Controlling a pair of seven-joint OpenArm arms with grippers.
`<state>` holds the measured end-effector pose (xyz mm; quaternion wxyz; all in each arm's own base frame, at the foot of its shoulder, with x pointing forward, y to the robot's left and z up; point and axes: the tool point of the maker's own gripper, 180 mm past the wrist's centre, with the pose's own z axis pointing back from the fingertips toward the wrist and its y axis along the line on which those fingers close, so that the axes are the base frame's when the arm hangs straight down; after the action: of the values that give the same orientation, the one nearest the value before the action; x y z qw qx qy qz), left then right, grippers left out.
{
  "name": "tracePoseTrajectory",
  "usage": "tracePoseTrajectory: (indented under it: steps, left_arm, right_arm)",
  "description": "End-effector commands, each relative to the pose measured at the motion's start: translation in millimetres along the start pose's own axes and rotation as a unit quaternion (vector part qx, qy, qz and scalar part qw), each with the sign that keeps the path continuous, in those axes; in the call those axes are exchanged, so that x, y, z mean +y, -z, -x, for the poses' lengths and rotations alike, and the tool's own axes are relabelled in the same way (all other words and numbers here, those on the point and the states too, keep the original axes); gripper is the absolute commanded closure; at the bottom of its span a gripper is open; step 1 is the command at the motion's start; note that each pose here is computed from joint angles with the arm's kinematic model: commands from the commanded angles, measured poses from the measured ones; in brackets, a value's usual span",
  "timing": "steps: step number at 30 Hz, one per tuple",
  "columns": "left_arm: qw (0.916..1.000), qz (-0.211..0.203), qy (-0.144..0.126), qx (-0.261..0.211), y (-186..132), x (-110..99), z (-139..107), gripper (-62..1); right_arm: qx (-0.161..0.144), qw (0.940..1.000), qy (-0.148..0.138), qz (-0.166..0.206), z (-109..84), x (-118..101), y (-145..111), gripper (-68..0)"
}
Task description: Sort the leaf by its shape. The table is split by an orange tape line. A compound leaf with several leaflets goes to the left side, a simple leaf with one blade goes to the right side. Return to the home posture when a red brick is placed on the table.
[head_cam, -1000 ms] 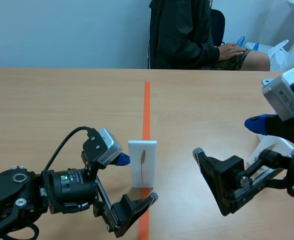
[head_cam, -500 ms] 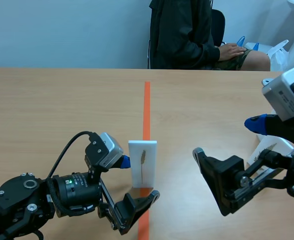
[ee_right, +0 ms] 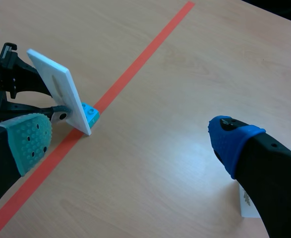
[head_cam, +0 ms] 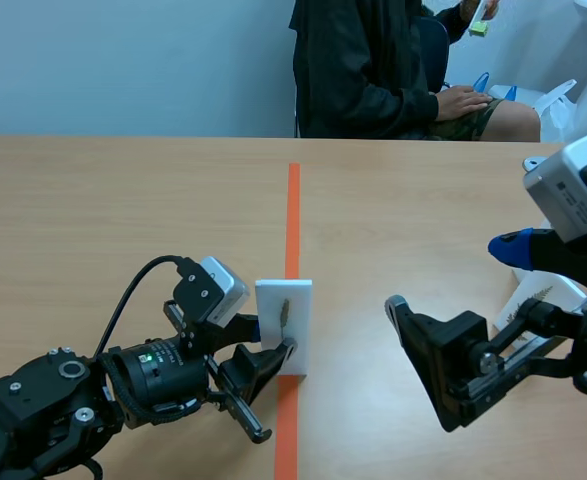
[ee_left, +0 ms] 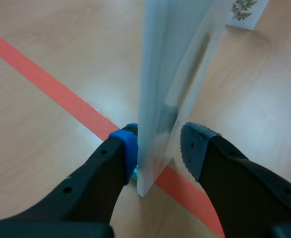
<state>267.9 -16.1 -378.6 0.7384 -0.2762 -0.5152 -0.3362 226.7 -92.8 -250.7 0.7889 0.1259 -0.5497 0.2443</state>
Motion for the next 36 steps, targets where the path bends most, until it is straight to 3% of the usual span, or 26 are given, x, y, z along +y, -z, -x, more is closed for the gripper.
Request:
tracePoseTrajectory:
  steps: [1,10,18,23,28,36]
  left_arm:
    - [0.9997,0.000,-0.001,-0.025,3.4,-0.7,-14.9,-15.6]
    - [0.9997,0.000,0.000,-0.025,3.4,-0.6,-15.1,-4.1]
    - [0.9995,-0.015,0.015,-0.024,0.0,12.5,-34.2,-3.8]
    - [0.9974,-0.051,0.030,-0.042,-13.7,39.5,-62.4,-3.8]
    - [0.9927,-0.107,0.025,-0.049,-38.6,81.0,-76.4,-3.8]
    - [0.9742,-0.219,0.024,-0.050,-93.7,156.2,-84.5,-3.8]
  right_arm:
    - [-0.015,0.9999,-0.008,0.002,-8.2,-3.5,-0.1,-67.9]
    - [-0.015,0.9999,-0.008,0.002,-8.2,-3.5,-0.1,-67.9]
    - [-0.015,0.9999,-0.008,0.002,-8.3,-3.5,-0.1,-67.9]
    - [-0.015,0.9999,-0.008,0.002,-8.3,-3.5,-0.1,-67.9]
    - [-0.015,0.9999,-0.008,0.002,-8.3,-3.5,-0.1,-67.9]
    - [-0.015,0.9999,-0.008,0.002,-8.3,-3.5,-0.1,-67.9]
